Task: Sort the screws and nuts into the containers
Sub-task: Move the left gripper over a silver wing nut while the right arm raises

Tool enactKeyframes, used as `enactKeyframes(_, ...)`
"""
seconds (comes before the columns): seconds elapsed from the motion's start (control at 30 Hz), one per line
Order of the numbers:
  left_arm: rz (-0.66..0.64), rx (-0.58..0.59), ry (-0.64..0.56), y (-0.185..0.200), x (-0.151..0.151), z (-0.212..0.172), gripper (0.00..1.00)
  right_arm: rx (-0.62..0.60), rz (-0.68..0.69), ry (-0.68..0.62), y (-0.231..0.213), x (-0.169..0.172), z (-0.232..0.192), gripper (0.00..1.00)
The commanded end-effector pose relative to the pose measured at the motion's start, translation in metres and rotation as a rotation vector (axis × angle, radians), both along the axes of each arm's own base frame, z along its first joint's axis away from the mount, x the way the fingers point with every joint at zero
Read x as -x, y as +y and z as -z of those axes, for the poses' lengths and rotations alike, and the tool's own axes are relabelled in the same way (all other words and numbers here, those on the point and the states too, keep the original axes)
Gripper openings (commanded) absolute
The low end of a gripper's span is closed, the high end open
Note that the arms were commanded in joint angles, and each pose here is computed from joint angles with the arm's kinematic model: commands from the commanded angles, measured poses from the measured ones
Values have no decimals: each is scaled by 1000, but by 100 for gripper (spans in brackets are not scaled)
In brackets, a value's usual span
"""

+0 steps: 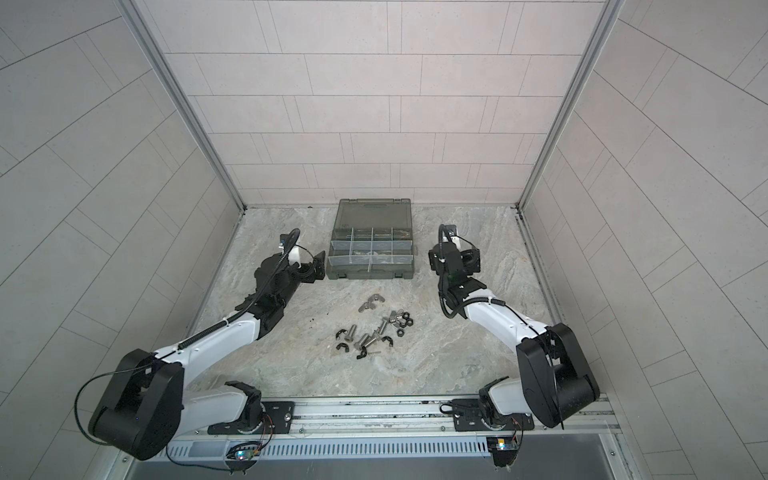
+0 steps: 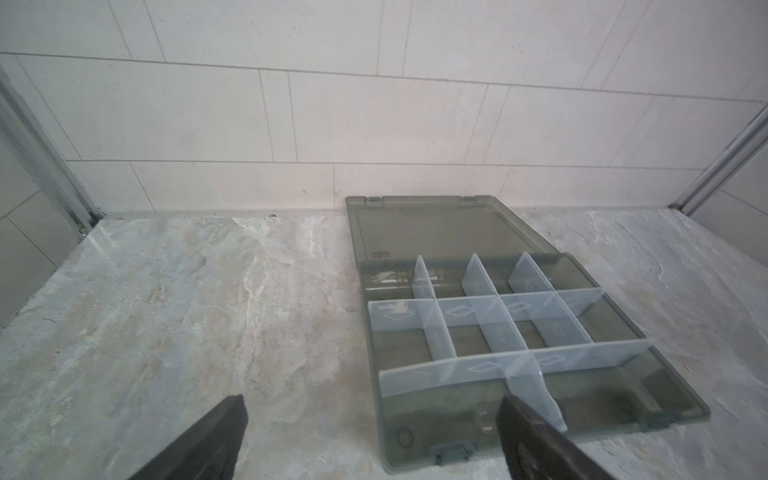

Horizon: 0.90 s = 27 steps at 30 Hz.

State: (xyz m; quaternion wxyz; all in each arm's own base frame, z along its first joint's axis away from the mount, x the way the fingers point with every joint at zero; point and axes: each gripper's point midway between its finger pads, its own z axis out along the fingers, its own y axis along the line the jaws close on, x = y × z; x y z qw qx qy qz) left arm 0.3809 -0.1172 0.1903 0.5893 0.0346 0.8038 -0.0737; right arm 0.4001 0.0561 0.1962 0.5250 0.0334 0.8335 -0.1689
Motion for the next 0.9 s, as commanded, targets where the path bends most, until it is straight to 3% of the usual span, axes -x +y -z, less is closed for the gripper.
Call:
enactKeyframes(0.0,-68,-38,66,-8,16,-8,100,45,95,201,-11,27,12,99)
enactKeyframes(0.1,-28,-59,107,-32,32,-23,100,-61,67,301,2,42,13,99)
enactKeyframes(0.3,129,-71,193,-66,59,-18,99,-246,-86,346,24,76,10,99)
enactKeyframes(0.47,269,-133,295,-90,70,19,93,-386,-127,284,24,110,-5,99)
enactKeyframes(0.7,405,-266,501,-122,64,88,82,-423,-193,368,31,132,-10,99)
enactKeyframes(0.87,448,-304,604,-135,66,112,76,-459,-214,398,35,143,0,99)
